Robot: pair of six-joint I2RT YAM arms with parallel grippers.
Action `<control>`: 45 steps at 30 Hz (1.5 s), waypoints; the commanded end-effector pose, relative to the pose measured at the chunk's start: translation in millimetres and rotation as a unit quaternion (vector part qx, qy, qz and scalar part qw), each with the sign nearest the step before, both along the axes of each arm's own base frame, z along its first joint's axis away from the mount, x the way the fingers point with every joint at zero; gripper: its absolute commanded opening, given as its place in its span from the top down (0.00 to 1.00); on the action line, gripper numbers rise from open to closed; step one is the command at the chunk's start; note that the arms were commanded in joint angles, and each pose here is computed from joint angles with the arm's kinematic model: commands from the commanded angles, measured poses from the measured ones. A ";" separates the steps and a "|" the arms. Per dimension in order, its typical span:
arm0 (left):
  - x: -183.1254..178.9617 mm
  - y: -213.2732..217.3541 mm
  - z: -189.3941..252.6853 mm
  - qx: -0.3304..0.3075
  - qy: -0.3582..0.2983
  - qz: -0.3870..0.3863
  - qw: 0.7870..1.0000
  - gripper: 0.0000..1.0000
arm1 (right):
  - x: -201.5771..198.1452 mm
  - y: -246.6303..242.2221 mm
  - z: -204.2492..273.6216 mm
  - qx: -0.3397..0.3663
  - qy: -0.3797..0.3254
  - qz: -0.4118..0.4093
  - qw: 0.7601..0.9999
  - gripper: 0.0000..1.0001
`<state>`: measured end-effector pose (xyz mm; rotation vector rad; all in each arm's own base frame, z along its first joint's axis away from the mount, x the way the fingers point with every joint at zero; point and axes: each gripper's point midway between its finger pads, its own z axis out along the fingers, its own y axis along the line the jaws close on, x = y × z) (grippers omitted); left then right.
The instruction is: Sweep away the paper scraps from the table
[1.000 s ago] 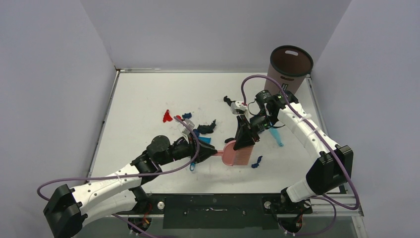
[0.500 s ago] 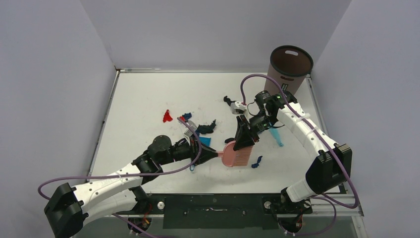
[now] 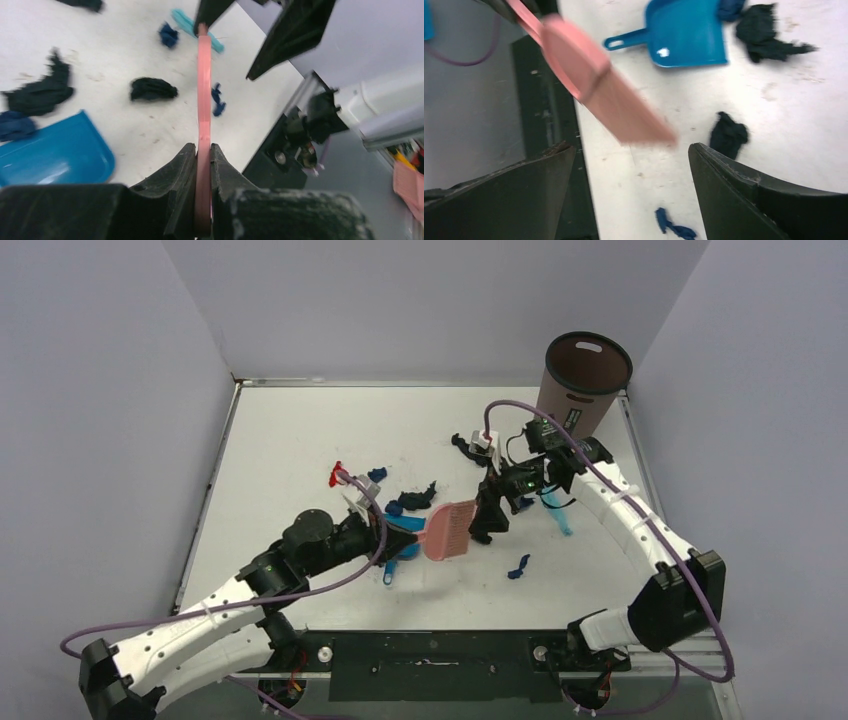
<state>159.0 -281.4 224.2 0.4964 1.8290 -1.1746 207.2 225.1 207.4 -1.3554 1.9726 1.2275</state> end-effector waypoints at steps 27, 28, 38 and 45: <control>22.9 285.7 67.0 0.098 -0.001 0.618 0.780 1.00 | 17.0 208.8 -129.6 -0.163 -0.168 -0.076 0.969 0.00; 22.5 286.2 67.1 0.096 -0.001 0.618 0.781 1.00 | 21.0 208.3 -135.7 -0.176 -0.177 -0.083 0.965 0.00; 29.8 278.6 63.0 0.102 -0.015 0.611 0.785 1.00 | 41.1 164.8 -132.1 -0.248 -0.296 -0.107 0.916 0.08; 45.0 257.1 55.9 0.147 -0.030 0.586 0.796 1.00 | 41.1 109.1 -125.1 -0.279 -0.313 -0.102 0.902 0.10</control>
